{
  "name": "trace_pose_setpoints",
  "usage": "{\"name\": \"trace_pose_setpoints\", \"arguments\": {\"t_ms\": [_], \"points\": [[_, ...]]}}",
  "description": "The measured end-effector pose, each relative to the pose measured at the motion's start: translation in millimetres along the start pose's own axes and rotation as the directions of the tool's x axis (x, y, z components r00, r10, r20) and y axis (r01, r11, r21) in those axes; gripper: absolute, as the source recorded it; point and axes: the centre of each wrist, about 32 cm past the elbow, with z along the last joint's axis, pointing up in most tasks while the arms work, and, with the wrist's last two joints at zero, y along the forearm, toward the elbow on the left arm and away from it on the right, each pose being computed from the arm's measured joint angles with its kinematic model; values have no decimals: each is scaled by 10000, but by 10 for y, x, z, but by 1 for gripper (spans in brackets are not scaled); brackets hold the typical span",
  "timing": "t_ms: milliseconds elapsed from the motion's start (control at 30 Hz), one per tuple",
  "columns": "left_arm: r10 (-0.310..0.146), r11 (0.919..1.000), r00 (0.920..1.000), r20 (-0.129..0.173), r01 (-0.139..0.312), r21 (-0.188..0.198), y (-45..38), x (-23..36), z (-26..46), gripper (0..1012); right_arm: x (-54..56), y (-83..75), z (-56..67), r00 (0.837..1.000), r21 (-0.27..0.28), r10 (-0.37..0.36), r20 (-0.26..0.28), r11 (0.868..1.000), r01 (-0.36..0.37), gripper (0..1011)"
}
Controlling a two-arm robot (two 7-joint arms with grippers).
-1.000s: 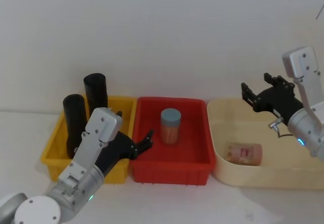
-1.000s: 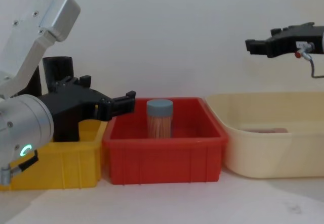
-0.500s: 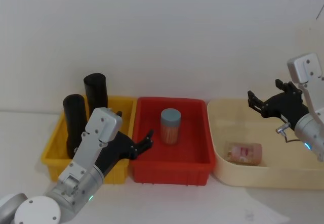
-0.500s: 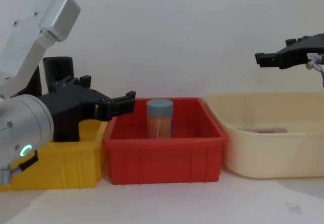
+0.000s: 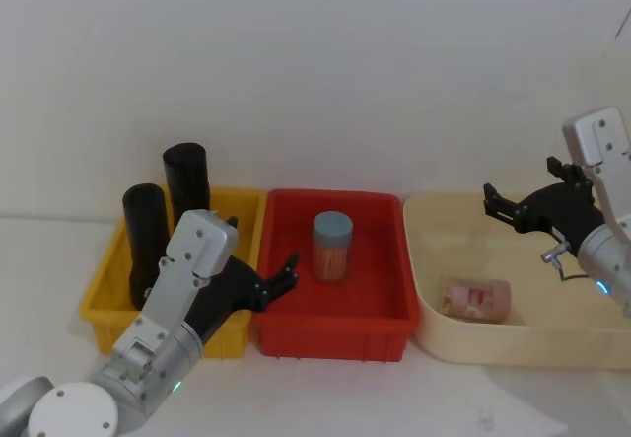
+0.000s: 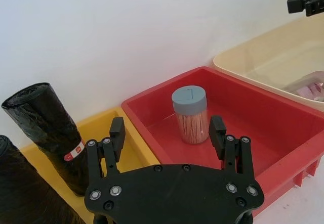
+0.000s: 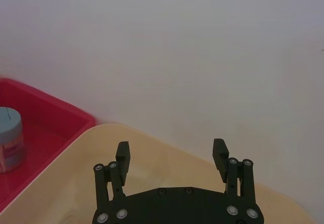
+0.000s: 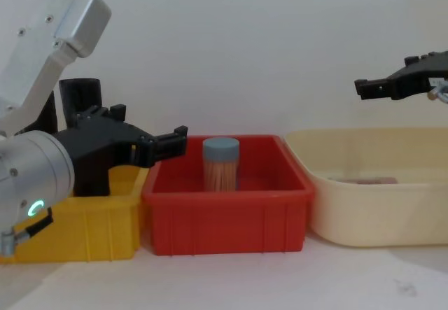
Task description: Pick up the garbage bag with the one hand and transfer it to the other hand.
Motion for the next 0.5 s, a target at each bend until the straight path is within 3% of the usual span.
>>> {"name": "trace_pose_setpoints", "arguments": {"t_ms": [500], "points": [[-8,10000,10000,-1,8,-2,-1,0,1,1002,9,-1,-11,10000,-50,-26,13,10000,26,1004]]}}
